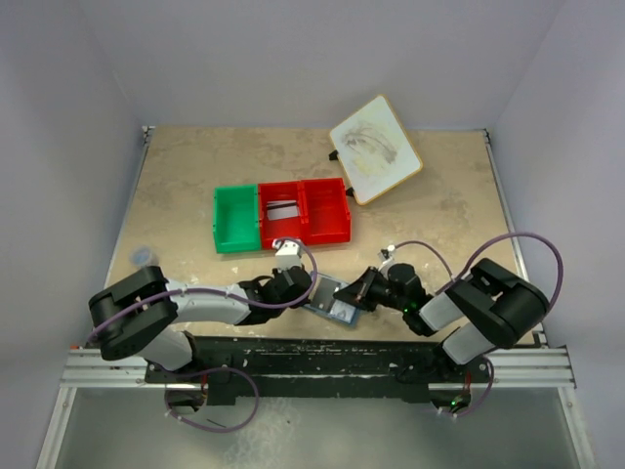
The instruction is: Take the credit cards out of the card holder
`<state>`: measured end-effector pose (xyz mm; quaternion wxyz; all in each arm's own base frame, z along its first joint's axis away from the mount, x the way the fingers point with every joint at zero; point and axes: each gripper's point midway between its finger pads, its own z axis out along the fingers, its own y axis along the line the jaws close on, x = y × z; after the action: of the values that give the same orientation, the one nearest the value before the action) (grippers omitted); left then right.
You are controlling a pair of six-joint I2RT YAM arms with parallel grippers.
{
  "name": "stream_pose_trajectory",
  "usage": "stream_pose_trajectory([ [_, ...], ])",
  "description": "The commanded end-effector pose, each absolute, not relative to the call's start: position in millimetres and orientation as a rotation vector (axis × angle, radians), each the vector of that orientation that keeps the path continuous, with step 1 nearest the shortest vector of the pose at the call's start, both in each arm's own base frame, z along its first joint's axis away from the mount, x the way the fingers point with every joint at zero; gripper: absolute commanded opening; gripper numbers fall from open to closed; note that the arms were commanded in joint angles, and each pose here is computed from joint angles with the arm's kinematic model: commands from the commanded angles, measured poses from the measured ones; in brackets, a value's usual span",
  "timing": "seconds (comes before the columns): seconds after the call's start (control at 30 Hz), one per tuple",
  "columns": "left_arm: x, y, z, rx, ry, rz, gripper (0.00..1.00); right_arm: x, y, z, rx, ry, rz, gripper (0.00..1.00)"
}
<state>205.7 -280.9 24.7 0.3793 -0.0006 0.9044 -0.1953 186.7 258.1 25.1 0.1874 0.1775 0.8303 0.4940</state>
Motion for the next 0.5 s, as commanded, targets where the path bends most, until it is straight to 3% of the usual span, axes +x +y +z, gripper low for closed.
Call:
stream_pose_trajectory([
  [0.0,185.8,-243.3,-13.3,0.062,2.440,-0.302,0.00,176.2,249.7,20.3,0.528,2.368,1.366,0.00],
  [0.3,190.7,-251.2,7.1,0.031,2.401,-0.360,0.01,172.0,245.0,14.3,0.516,2.407,1.325,0.00],
  [0.47,199.9,-290.3,67.8,0.061,2.297,-0.589,0.29,174.3,247.8,9.3,0.503,2.418,1.324,0.00],
])
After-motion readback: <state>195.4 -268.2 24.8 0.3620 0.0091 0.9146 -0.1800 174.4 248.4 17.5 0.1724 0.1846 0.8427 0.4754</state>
